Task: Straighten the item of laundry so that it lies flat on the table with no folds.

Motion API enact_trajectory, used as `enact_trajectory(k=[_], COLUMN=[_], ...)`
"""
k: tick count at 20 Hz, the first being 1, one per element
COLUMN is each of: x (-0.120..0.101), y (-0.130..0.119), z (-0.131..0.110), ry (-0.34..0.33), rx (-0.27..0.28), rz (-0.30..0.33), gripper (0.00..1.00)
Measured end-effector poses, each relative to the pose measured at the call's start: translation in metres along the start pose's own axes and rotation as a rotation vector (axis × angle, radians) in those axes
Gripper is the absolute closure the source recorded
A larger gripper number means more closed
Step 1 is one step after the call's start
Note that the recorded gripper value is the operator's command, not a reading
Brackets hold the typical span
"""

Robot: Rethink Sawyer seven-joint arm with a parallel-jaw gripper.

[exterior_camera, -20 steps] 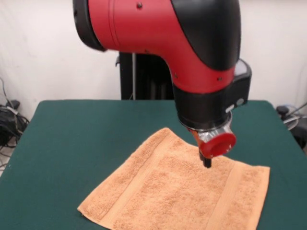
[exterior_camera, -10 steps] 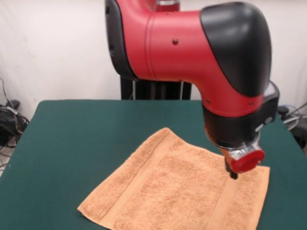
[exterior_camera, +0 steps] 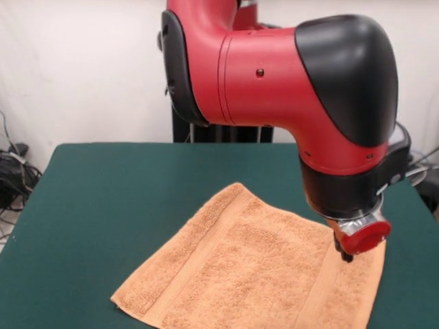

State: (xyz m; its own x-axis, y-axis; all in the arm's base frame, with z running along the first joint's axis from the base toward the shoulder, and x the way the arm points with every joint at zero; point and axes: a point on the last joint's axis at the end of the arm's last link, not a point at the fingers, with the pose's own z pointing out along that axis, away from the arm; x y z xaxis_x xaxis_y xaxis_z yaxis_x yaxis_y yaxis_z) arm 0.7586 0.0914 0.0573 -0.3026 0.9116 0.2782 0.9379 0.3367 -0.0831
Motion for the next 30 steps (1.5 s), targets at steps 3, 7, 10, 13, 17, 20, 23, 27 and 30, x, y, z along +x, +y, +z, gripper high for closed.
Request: enact_trajectory(k=[3,7,10,13,17,20,23,27,30], x=[0.001,0.000,-0.002,-0.007,-0.011,-0.014,-0.015,-0.015,-0.015], y=[-0.002,-0.017,-0.023,-0.029,-0.033,-0.034,-0.036,-0.040,-0.041], z=[-0.005,-0.015,-0.017,-0.014,-0.011,-0.008,-0.005,0.000,0.001], ry=[0.008,0.016,0.013,0.004,-0.008,-0.023,-0.032,-0.043,-0.044], rx=[-0.004,0.007,0.008,0.004,-0.007,-0.020,-0.025,-0.027,-0.024], rz=[0.009,0.027,0.036,0.047,0.055,0.059,0.060,0.060,0.060], gripper=[1.00,1.00,1.00,1.00,1.00,1.00,1.00,1.00,1.00])
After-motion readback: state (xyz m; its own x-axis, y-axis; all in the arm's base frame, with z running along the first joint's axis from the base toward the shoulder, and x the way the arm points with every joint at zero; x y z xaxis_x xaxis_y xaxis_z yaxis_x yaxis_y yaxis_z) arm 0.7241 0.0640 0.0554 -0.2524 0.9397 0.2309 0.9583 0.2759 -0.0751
